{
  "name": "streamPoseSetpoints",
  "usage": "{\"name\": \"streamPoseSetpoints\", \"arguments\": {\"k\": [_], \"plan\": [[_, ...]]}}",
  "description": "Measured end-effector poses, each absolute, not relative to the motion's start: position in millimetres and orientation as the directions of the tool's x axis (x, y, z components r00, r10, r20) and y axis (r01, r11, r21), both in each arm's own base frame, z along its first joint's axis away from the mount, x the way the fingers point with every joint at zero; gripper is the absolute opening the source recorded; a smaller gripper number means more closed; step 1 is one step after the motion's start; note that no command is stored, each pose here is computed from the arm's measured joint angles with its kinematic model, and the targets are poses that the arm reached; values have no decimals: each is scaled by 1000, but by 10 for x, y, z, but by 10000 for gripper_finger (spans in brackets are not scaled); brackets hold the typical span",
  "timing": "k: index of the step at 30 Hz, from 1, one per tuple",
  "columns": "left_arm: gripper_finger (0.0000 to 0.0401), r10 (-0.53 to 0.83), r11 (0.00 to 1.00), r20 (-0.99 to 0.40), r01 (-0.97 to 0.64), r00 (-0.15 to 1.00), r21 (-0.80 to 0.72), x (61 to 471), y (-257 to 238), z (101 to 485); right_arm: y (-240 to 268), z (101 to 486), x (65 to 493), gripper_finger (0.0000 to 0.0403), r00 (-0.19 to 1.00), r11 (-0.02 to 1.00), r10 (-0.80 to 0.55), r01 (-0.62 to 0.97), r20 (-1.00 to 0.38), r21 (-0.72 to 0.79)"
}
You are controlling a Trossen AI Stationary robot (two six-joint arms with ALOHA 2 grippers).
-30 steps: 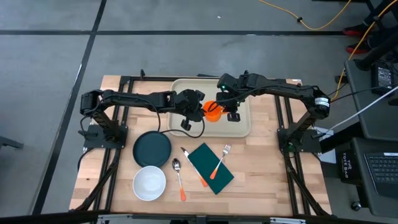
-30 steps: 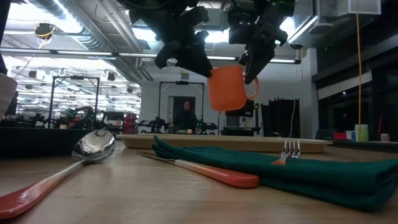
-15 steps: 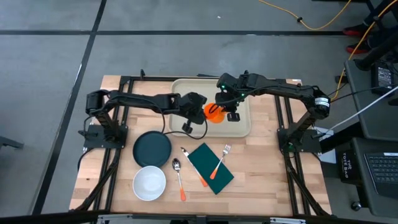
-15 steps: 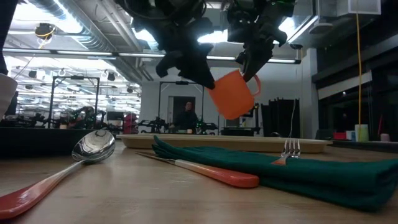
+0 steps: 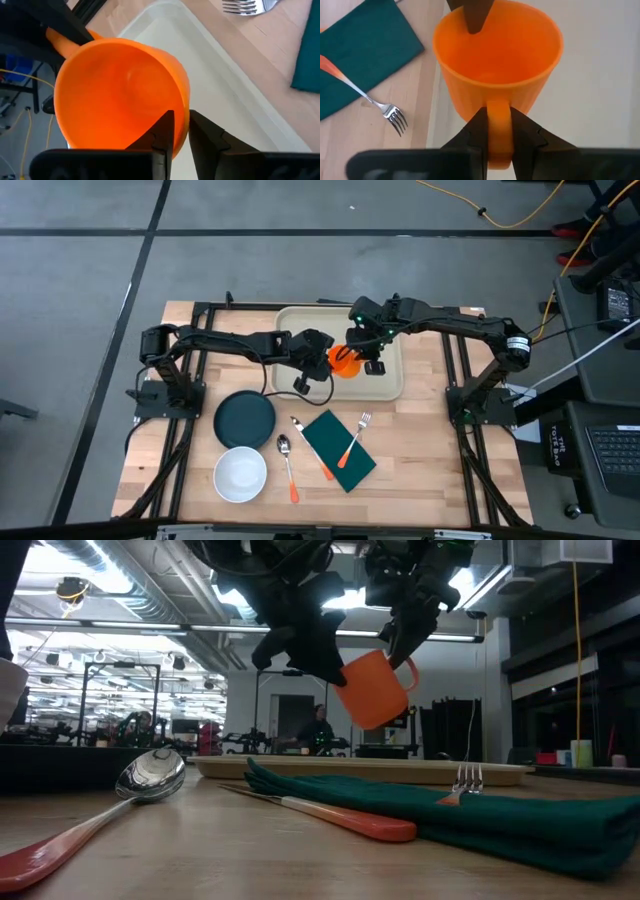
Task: Set up tray
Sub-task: Put the orange cup on the gray tray
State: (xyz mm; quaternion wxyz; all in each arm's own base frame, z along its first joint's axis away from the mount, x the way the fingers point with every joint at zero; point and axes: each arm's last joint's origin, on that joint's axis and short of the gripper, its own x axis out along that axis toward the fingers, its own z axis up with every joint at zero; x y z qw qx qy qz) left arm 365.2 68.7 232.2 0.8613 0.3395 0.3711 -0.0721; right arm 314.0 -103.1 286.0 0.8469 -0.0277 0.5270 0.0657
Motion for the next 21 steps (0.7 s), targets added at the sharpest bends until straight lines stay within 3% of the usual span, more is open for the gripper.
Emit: {"name": "streamPoseSetpoints", "arguments": {"k": [5,21], "plan": [[8,127,739,-691,397,711,544,3654,664,2318,-1028,2861,3143,55,435,989,74,-144,-897,12],[2,163,727,-712,405,683,555,3633,664,2299,-1046,2881,3180,123,473,994,56,-111,-879,4]]}}
